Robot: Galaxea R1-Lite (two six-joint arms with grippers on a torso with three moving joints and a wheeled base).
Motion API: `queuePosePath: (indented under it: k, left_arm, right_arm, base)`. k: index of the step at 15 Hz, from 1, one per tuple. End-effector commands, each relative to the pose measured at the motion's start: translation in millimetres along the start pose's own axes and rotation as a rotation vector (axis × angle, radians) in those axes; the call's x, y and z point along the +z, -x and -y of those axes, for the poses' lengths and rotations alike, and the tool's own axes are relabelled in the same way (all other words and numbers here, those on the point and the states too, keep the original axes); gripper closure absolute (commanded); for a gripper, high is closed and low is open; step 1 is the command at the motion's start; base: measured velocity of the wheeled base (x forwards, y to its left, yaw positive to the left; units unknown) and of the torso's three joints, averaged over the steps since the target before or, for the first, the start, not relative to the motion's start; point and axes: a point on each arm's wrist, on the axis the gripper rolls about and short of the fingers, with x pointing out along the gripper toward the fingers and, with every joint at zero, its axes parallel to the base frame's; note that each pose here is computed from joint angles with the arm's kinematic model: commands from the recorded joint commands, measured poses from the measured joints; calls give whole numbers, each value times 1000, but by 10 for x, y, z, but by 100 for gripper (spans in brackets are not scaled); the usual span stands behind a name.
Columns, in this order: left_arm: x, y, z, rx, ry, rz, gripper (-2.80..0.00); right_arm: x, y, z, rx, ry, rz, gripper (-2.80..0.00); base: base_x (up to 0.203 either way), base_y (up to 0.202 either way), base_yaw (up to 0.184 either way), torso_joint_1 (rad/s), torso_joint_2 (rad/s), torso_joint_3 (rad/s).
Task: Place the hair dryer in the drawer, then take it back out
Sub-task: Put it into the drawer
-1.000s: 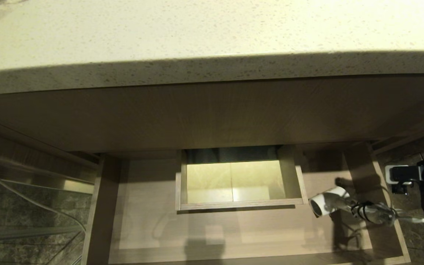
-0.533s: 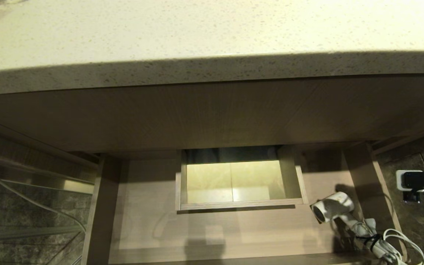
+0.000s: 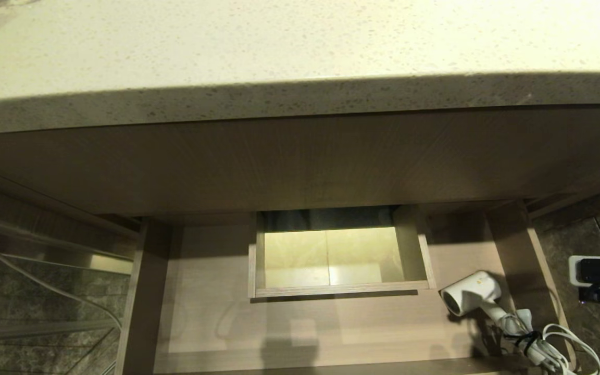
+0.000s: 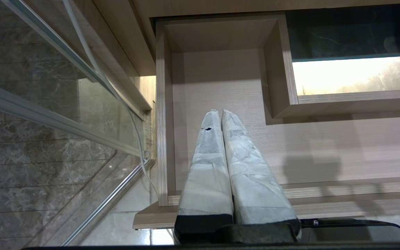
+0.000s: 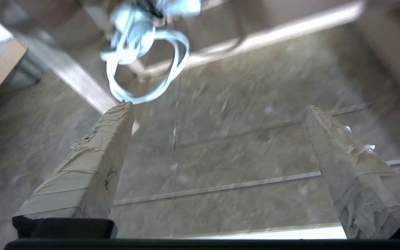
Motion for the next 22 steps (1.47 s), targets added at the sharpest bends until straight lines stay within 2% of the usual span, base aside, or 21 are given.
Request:
queuePosePath:
  k: [1,5,12,16,22]
  left_arm:
    - [0,0,0,0,1,0,0]
    - [0,0,0,0,-1,0,0]
    - [0,0,0,0,-1,0,0]
    - [0,0,0,0,1,0,0]
    - [0,0,0,0,1,0,0]
  right_arm:
    - [-69,-104,24,34,-13,-52,0]
    - [-160,-361,65,106,-44,-88,0]
    - [-260,-748,163,159,-75,-114,0]
    - [-304,-760,76,189,-154,-240,0]
    - [-367,-989,34,256,-164,-307,0]
  base:
    - [0,0,0,0,0,0]
    - [0,0,0,0,0,0]
    - [0,0,0,0,0,0]
    - [0,0,0,0,0,0]
    - [0,0,0,0,0,0]
